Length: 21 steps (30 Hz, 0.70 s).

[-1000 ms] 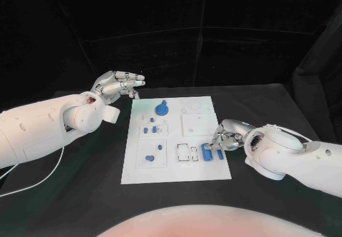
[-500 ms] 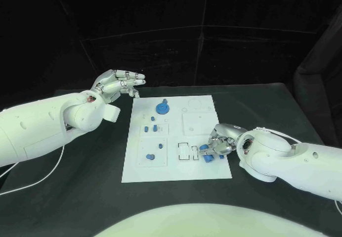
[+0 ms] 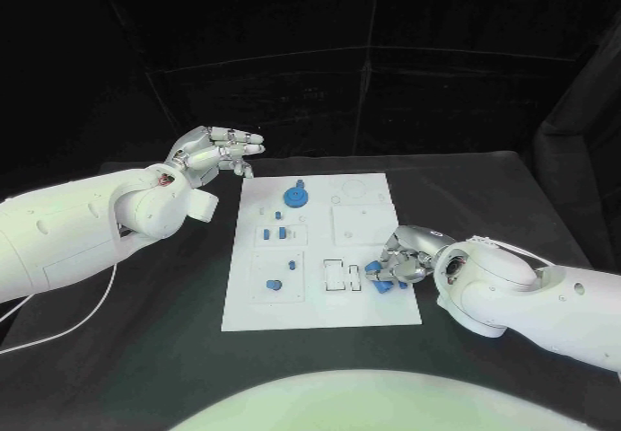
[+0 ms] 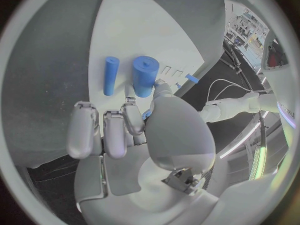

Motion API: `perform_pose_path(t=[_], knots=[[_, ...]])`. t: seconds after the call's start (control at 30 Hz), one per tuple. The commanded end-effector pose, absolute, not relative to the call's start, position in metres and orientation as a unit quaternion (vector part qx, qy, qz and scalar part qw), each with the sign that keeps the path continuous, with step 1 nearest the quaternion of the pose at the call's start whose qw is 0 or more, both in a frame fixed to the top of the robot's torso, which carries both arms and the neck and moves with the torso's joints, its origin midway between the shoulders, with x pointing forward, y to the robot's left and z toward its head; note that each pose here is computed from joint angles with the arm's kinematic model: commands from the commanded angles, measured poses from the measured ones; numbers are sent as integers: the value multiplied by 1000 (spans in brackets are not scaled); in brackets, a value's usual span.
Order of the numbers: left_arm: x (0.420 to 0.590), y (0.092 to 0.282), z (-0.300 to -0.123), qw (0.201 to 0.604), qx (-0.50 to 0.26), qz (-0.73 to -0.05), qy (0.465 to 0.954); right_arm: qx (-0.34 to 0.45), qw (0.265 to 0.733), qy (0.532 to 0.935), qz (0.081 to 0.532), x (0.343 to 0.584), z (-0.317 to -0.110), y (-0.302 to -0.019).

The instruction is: Assemble the parts on the task board

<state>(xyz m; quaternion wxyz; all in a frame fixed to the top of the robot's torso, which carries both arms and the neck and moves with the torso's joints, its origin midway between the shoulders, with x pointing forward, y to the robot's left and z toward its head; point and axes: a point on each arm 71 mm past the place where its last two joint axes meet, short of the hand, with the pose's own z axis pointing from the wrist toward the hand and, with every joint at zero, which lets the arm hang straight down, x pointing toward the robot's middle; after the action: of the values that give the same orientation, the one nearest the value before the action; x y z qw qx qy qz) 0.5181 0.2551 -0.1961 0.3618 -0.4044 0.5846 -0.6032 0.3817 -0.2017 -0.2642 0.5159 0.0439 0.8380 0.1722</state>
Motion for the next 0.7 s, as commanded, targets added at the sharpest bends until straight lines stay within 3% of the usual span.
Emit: perform_pose_path(t=[0.03,0.37,0.7], knots=[[518,254,-195,357,-403,-609,583,98,534,814,207,379,-256,-204],[518,254,-195,356,-402,-609,584,149,519,801,259,366,-244,-196],[517,254,-195,356,-402,-609,584,143,484,823,261,369,-249,-179]])
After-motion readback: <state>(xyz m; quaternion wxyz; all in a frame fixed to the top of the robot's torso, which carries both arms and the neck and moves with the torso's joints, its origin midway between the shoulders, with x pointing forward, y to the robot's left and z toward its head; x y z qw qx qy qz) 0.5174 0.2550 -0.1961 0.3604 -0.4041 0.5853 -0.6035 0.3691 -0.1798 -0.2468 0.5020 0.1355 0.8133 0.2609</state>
